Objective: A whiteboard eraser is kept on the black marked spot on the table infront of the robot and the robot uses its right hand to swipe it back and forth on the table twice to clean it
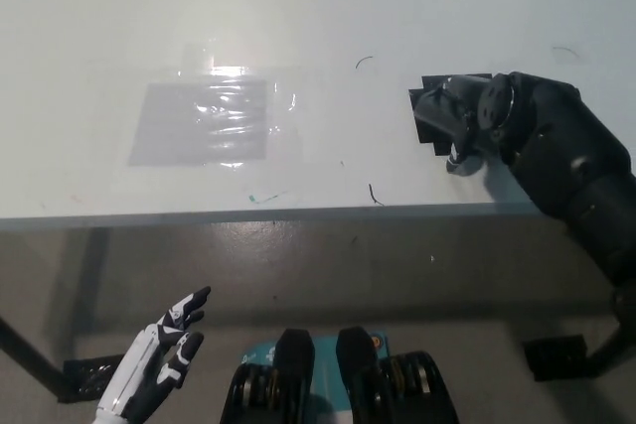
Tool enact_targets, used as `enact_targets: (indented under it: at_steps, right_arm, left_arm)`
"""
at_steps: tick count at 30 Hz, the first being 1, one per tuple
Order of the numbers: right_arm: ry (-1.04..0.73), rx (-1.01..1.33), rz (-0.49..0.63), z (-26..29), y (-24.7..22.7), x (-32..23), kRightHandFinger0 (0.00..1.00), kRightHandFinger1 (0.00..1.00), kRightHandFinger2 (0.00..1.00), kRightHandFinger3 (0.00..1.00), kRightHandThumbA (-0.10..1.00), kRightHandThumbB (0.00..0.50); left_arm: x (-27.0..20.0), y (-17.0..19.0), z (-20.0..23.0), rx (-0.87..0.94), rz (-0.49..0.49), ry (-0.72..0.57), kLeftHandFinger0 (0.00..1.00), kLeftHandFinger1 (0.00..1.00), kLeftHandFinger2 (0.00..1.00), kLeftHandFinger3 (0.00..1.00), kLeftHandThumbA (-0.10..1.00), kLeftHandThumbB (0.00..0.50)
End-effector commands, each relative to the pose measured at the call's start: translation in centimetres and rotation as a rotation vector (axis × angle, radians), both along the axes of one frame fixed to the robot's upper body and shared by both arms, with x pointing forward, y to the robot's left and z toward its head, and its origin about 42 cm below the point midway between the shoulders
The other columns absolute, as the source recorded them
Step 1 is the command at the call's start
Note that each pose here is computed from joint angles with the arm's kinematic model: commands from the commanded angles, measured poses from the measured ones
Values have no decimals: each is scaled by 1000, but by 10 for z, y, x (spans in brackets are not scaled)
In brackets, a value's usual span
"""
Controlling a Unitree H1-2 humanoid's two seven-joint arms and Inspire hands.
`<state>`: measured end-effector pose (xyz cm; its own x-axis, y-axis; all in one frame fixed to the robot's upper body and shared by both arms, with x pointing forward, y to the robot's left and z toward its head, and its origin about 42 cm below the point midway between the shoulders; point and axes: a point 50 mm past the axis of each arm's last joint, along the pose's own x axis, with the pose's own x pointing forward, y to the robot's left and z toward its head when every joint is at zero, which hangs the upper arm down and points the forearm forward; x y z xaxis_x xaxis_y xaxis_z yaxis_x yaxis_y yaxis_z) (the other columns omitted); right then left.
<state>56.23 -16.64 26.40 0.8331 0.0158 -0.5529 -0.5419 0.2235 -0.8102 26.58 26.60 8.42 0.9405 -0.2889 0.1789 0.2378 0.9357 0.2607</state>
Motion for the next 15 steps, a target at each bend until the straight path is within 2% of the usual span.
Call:
enact_targets:
  at_steps: [1,7,10,11,12,13,14,15]
  right_arm:
    - [-34,-71,-26,20,-11,8,1000,1000,1000,1000,1000,390]
    - [-30,-106,-42,16,-22,11,1000,1000,1000,1000,1000,380]
    - [-65,-113,-84,13,-26,11,1000,1000,1000,1000,1000,402]
    - [-110,-104,-107,9,-29,11,1000,1000,1000,1000,1000,347]
    - [-138,-100,-120,7,-31,11,1000,1000,1000,1000,1000,346]
    - [-163,-90,-131,6,-31,11,1000,1000,1000,1000,901,329]
    - [-227,-69,-140,3,-32,11,782,858,865,903,592,241]
    - [-268,-57,-144,1,-32,11,719,805,823,881,474,252]
  left_arm:
    - [-3,5,6,13,-4,-41,1000,1000,1000,1000,866,472]
    - [-3,8,4,20,7,-42,1000,1000,1000,1000,866,462]
    - [-3,8,4,16,4,-41,1000,1000,1000,1000,860,460]
    - [-3,8,4,18,2,-41,1000,1000,1000,1000,859,468]
    - [-2,7,4,20,0,-41,1000,1000,1000,1000,859,468]
    - [-2,7,5,23,0,-42,1000,1000,1000,1000,859,468]
    - [-1,8,5,28,-1,-44,1000,1000,1000,1000,859,466]
    - [-1,8,5,31,-2,-44,1000,1000,1000,1000,859,465]
